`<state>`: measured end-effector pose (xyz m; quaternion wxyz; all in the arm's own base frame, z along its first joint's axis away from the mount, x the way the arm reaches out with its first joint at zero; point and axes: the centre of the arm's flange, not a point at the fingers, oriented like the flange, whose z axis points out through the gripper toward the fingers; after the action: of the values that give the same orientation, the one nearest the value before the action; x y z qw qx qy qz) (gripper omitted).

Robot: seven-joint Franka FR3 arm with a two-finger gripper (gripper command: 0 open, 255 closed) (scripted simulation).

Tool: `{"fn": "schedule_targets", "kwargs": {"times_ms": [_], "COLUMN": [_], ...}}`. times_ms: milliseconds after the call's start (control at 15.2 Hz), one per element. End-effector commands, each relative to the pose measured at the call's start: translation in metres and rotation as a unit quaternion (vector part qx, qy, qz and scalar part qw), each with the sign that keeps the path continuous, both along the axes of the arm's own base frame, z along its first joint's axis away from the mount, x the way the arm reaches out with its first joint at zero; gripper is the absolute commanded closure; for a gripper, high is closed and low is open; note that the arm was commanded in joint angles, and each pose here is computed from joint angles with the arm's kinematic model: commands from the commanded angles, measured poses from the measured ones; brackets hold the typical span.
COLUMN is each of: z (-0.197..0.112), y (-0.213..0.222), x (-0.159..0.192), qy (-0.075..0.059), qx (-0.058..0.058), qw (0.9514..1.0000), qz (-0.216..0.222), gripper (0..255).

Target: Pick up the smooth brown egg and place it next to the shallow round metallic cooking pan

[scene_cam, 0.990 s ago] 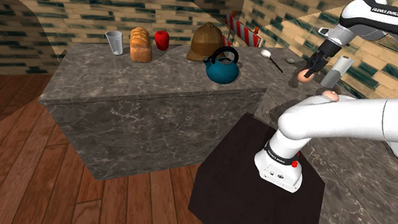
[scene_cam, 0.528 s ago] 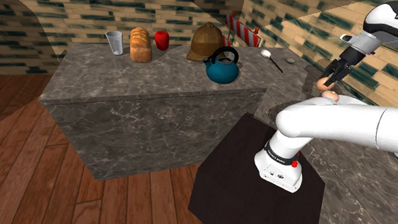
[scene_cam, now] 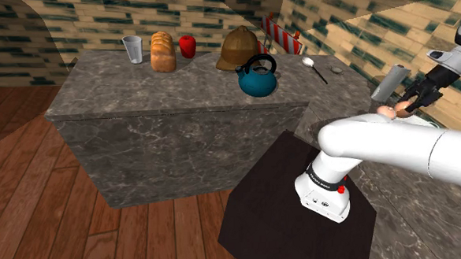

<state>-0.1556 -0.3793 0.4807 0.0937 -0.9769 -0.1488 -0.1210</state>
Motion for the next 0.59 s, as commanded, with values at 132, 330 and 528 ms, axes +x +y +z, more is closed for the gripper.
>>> {"fn": "schedule_targets", "kwargs": {"times_ms": [132,330,528], "z": [0.0,0.0,-0.016], "y": [0.0,0.0,0.0], "x": [-0.052,-0.09,-0.09], "qy": [0.0,0.0,0.0], "qx": [0.0,0.0,0.0], "qw": [1.0,1.0,1.0], "qz": [0.001,0.001,0.001], "gripper": [255,255,255]}}
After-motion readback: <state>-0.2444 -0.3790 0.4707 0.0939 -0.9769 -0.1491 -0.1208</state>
